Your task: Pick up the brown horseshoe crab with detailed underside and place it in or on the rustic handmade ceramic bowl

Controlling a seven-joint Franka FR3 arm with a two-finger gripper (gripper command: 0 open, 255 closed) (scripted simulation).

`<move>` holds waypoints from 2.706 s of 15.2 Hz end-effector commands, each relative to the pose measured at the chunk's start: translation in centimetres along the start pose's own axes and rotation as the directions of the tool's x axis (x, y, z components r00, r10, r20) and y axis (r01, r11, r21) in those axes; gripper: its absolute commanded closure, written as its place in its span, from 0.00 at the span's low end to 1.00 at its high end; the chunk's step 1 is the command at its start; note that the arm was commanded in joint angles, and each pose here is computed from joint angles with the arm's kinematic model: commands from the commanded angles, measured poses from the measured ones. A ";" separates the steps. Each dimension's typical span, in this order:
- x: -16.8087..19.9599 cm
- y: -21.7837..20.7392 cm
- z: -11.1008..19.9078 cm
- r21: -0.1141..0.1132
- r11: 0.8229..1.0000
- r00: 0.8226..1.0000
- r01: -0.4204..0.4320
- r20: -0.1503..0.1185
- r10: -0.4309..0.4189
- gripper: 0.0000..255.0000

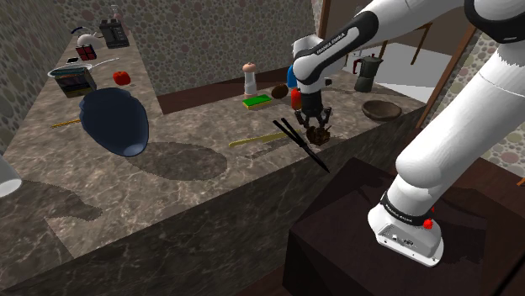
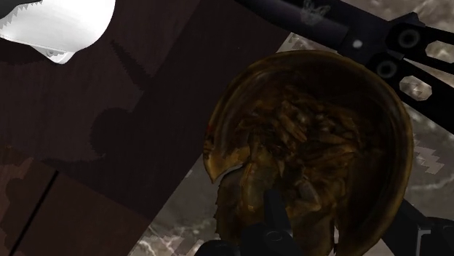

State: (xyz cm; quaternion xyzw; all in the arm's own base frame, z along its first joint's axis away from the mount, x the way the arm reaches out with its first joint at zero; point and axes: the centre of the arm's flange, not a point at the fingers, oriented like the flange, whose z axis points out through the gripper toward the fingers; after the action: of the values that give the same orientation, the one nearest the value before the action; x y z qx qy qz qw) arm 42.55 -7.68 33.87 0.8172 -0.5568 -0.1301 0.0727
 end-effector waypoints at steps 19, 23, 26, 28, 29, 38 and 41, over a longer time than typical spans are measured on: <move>-1.1 2.2 -8.1 0.000 1.000 1.000 0.000 0.000 0.000 1.00; -1.4 2.8 -10.1 0.000 1.000 1.000 0.000 0.000 0.000 1.00; -1.6 3.2 -11.6 0.000 1.000 1.000 0.000 0.000 0.000 1.00; -0.6 4.0 -11.6 0.000 1.000 1.000 0.000 0.000 0.000 1.00; 0.4 4.9 -11.6 0.000 1.000 1.000 0.000 0.000 0.000 1.00; 9.5 12.5 -11.4 0.000 1.000 1.000 0.000 0.000 0.000 1.00; 12.5 15.1 -11.3 0.000 1.000 1.000 0.000 0.000 0.000 1.00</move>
State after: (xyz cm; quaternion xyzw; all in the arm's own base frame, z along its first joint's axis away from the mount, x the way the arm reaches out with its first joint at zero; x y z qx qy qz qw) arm 37.00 -23.86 47.09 0.8169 -0.5573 -0.1299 0.0721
